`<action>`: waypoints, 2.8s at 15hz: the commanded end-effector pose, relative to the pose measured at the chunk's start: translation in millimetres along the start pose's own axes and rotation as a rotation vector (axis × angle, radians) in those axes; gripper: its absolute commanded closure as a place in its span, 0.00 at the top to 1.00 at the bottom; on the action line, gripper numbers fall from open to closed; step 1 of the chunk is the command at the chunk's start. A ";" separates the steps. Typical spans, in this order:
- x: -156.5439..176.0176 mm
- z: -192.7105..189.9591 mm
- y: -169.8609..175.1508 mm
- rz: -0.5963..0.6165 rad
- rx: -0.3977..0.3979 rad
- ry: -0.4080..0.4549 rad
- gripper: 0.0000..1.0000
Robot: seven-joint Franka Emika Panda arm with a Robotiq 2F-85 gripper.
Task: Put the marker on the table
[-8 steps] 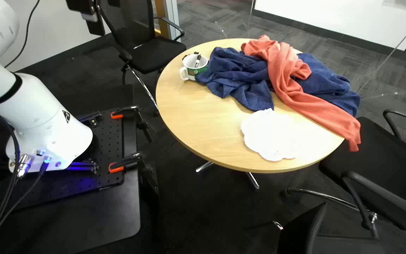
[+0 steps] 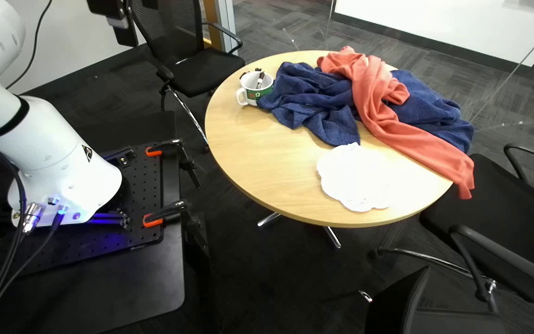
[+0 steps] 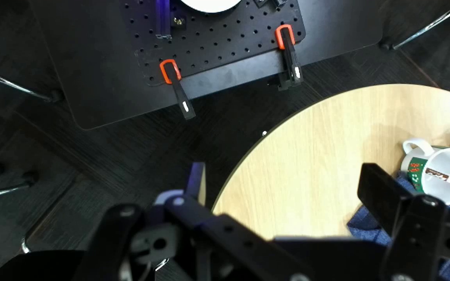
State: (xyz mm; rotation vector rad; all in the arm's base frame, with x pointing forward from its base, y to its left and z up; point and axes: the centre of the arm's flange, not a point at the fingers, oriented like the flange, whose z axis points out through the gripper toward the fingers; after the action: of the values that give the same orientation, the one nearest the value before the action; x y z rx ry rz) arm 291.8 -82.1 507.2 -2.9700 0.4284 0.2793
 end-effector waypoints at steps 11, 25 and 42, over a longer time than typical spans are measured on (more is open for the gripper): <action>33.3 82.3 -134.8 -0.447 -0.076 0.132 1.00; 26.0 111.5 -188.9 -0.595 -0.049 0.168 1.00; 9.2 143.3 -301.8 -0.973 0.178 0.459 1.00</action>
State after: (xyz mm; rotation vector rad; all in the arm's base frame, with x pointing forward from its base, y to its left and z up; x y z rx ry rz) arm 359.5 206.9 412.7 -2.7080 -0.8377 -0.4785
